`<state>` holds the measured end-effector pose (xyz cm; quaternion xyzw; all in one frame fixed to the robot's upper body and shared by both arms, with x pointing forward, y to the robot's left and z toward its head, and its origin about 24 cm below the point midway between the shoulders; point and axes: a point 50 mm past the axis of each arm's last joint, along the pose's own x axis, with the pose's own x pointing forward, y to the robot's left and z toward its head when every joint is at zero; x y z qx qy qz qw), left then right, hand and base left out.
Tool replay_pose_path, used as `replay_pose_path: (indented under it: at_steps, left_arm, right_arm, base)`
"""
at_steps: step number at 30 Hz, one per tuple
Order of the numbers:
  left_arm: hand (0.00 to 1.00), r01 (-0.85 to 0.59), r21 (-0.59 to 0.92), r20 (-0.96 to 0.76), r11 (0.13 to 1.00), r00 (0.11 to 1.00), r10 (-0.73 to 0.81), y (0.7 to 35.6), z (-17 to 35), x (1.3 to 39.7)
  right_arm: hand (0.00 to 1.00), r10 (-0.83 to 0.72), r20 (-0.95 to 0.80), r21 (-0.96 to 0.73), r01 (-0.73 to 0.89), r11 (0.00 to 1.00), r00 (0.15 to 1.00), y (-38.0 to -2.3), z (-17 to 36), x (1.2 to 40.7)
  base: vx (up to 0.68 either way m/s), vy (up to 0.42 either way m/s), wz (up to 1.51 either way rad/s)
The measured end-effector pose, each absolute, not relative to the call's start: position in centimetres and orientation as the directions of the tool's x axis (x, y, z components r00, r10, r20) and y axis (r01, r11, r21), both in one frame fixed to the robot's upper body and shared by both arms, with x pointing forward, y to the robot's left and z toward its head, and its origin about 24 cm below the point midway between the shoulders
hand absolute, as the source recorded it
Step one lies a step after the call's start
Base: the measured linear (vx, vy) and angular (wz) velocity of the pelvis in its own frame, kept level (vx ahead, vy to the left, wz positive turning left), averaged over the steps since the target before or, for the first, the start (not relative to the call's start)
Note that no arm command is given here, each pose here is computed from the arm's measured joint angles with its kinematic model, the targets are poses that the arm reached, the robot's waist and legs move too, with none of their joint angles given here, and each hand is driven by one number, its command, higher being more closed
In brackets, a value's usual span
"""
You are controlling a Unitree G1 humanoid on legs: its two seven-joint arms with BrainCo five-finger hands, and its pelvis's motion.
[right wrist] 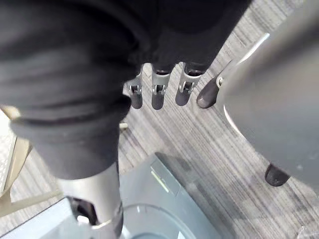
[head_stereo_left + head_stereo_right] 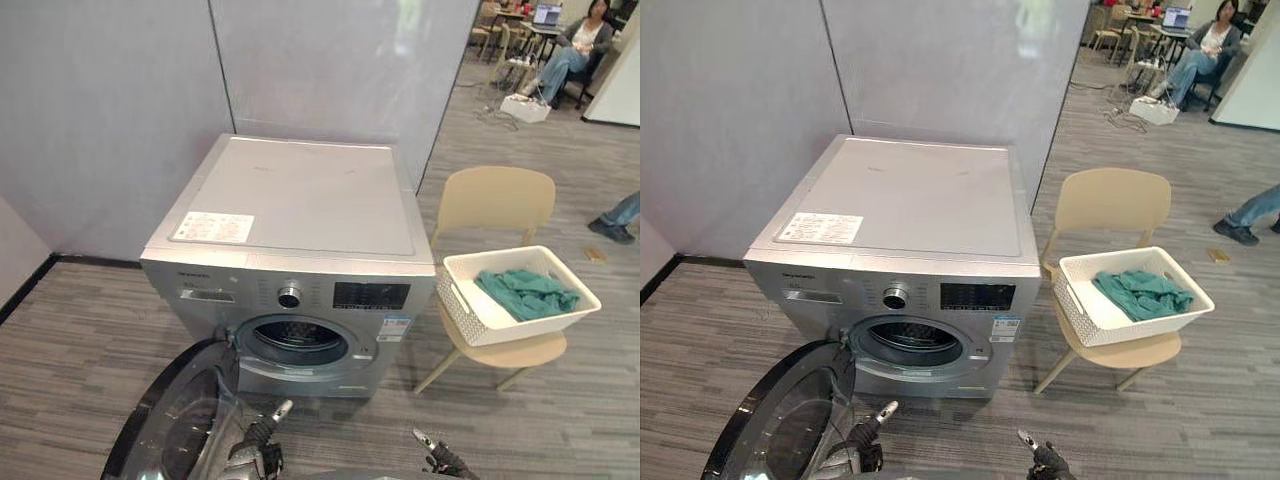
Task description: Pick up the laundry basket with both hands and put the clothes into the washing machine.
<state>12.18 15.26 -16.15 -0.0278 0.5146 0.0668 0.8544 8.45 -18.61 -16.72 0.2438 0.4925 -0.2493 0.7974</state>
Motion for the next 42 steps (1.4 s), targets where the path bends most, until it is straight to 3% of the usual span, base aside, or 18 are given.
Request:
replay_pose_path:
  at_steps: [7,12,14,19,22,27,33,37,40,42]
  left_arm:
    - [0.00,-0.058,0.073,-0.889,0.996,0.449,0.091,16.1,-16.3,12.0]
    - [0.00,-0.046,0.147,-0.884,0.988,0.442,0.152,19.0,-16.1,11.7]
    - [0.00,-0.078,0.157,-0.892,0.985,0.418,0.175,19.7,-16.3,10.6]
    - [0.00,-0.344,0.183,-0.898,0.921,0.322,0.299,23.4,-16.3,7.2]
    - [0.00,-0.382,0.175,-0.898,0.908,0.317,0.306,23.3,-16.4,7.0]
    - [0.00,-0.397,0.102,-0.902,0.912,0.350,0.253,20.7,-16.7,7.3]
    - [0.00,-0.447,0.096,-0.918,0.889,0.305,0.252,20.3,-17.0,5.6]
    - [0.00,-0.437,0.115,-0.906,0.892,0.323,0.275,21.3,-16.7,6.1]
    - [0.00,-0.408,0.117,-0.894,0.906,0.353,0.275,21.4,-16.5,7.1]
    - [0.00,-0.362,0.103,-0.868,0.927,0.422,0.262,21.2,-15.9,9.5]
  right_arm:
    - [0.00,-0.229,-0.914,0.066,0.682,0.728,0.334,-21.1,-16.7,6.5]
    - [0.00,-0.235,-0.937,0.021,0.714,0.700,0.258,-21.8,-17.0,4.5]
    - [0.00,-0.224,-0.945,0.012,0.712,0.703,0.238,-21.7,-17.2,4.1]
    - [0.00,-0.184,-0.964,0.007,0.708,0.706,0.193,-20.8,-17.6,2.8]
    - [0.00,-0.211,-0.958,-0.013,0.706,0.708,0.194,-21.6,-17.4,2.7]
    - [0.00,-0.281,-0.920,-0.033,0.662,0.749,0.272,-24.1,-16.5,5.2]
    - [0.00,-0.192,-0.889,0.046,0.498,0.866,0.416,-21.0,-16.1,9.8]
    - [0.00,-0.110,-0.848,0.116,0.384,0.916,0.519,-18.5,-15.5,11.6]
    - [0.00,-0.122,-0.842,0.103,0.380,0.919,0.525,-19.3,-15.4,10.9]
    - [0.00,-0.156,-0.866,0.090,0.455,0.886,0.475,-20.1,-15.9,8.9]
  base:
    - [-0.02,-0.107,-0.44]
    - [0.11,-0.089,-0.25]
    - [0.16,-0.148,-0.26]
    - [0.10,-0.285,-0.11]
    - [0.02,-0.242,-0.25]
    - [0.04,-0.013,-0.48]
    - [0.15,0.038,-0.36]
    - [0.16,0.014,-0.23]
    - [0.17,-0.085,0.07]
    - [0.17,-0.182,0.78]
